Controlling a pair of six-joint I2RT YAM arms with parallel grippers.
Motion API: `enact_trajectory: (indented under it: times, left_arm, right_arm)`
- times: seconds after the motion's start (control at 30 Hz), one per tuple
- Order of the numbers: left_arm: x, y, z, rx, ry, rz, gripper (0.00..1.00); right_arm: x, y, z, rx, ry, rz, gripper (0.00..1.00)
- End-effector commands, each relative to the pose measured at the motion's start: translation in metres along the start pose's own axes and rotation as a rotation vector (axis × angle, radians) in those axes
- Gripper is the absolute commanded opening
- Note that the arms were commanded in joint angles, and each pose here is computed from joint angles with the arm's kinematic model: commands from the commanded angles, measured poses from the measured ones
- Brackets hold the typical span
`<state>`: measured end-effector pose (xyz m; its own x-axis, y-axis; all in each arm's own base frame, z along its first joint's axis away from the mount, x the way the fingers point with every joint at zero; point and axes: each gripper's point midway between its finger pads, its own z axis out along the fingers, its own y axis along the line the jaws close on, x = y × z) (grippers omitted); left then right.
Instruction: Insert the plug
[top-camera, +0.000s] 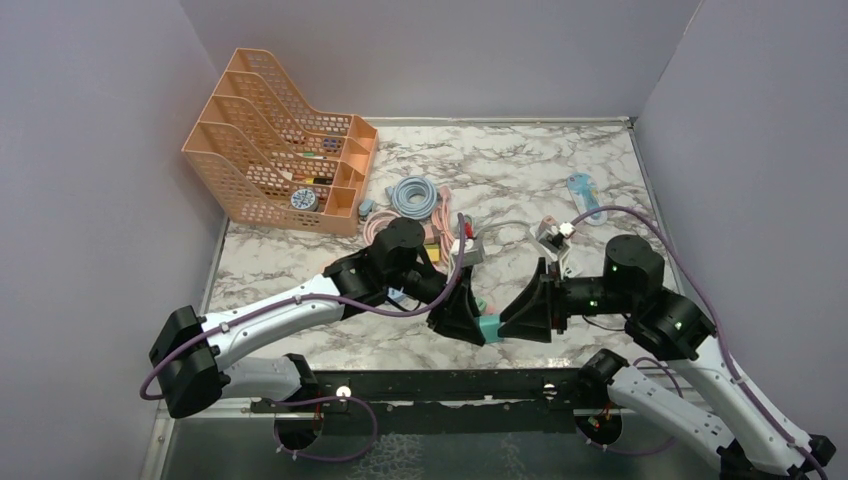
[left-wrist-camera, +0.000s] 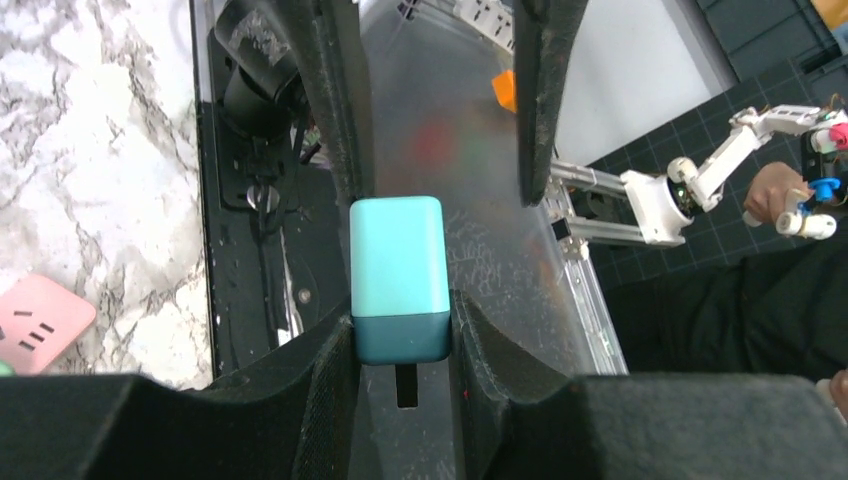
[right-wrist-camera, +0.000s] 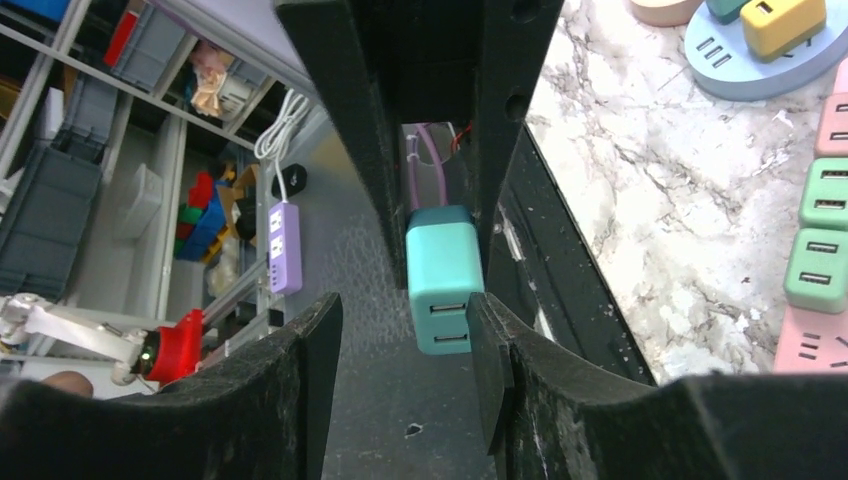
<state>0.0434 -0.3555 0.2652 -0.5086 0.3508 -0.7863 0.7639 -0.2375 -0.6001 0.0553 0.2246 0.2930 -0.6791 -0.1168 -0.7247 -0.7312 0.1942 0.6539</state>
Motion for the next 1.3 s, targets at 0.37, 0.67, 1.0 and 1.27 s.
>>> enact_trajectory:
  times: [0.37, 0.67, 1.0, 1.27]
  left_arm:
    - [-0.034, 0.012, -0.016, -0.117, -0.100, 0.176, 0.09]
    - [-0.037, 0.003, -0.019, -0.077, -0.106, 0.176, 0.10]
    - [-0.023, 0.000, -0.024, -0.055, -0.052, 0.185, 0.10]
    - [-0.026, 0.000, -0.027, -0.047, -0.045, 0.181, 0.11]
  right_arm:
    - [-0.001, -0.052, 0.016, 0.157, -0.011, -0.075, 0.52]
    - [0.001, -0.026, 0.027, -0.050, 0.039, -0.110, 0.39]
    - [-0.020, -0.022, 0.031, -0.058, -0.017, -0.186, 0.52]
    - [-0.034, -0.012, 0.036, -0.119, -0.052, -0.210, 0.25]
